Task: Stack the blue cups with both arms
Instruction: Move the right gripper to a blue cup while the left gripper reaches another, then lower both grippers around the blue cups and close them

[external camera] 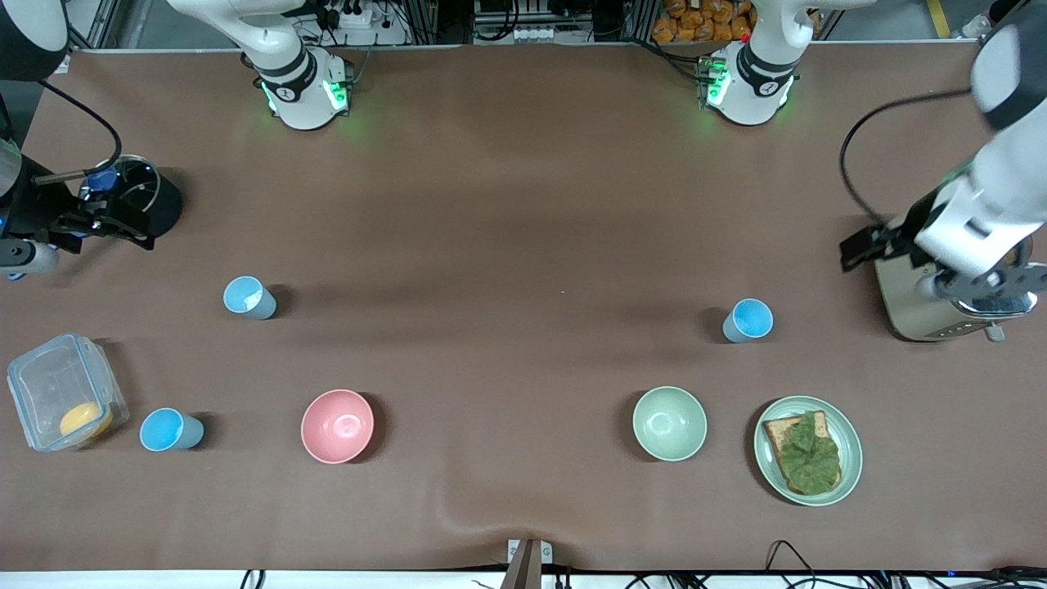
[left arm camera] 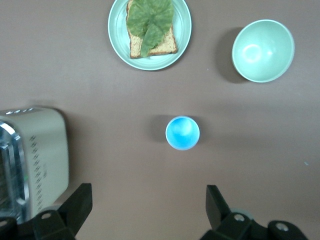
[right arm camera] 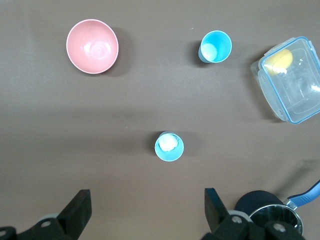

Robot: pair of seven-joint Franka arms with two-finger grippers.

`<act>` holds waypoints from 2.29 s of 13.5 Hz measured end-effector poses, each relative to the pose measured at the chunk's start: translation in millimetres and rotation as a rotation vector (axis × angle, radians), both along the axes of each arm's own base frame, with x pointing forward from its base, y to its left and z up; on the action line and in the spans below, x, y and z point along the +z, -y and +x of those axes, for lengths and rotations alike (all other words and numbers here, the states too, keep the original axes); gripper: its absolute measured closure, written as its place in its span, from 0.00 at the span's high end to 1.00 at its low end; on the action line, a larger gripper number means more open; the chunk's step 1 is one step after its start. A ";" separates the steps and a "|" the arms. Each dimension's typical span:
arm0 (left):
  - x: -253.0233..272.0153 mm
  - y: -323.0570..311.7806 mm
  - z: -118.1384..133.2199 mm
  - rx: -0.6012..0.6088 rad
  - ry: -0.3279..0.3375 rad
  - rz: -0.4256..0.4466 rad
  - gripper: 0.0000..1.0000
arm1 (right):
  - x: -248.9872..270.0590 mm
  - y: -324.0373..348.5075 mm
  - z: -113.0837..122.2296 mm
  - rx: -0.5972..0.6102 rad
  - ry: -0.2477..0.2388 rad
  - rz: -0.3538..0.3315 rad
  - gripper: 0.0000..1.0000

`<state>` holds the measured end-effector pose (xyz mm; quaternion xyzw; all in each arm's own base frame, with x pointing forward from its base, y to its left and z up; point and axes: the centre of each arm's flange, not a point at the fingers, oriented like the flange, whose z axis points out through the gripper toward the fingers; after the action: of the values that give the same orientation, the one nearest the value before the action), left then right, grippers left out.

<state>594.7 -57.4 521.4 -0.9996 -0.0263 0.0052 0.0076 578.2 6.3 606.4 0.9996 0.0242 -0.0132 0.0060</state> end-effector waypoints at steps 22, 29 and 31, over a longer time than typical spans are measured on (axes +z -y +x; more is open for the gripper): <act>-179.2 20.6 -3.0 -0.041 0.033 -0.011 1.00 | -116.5 -25.7 5.8 0.048 -0.146 -0.018 1.00; -228.4 19.4 -7.4 -0.052 0.019 0.000 1.00 | -228.8 -21.8 -32.9 0.053 -0.044 -0.008 1.00; -242.7 19.0 -11.9 -0.053 0.016 -0.001 1.00 | -260.6 -20.2 -43.2 0.053 -0.052 -0.009 1.00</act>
<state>582.8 -76.4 278.6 -1.0000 -0.0001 -0.0031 0.0069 535.0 26.6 345.8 0.9979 0.0505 -0.0393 0.0104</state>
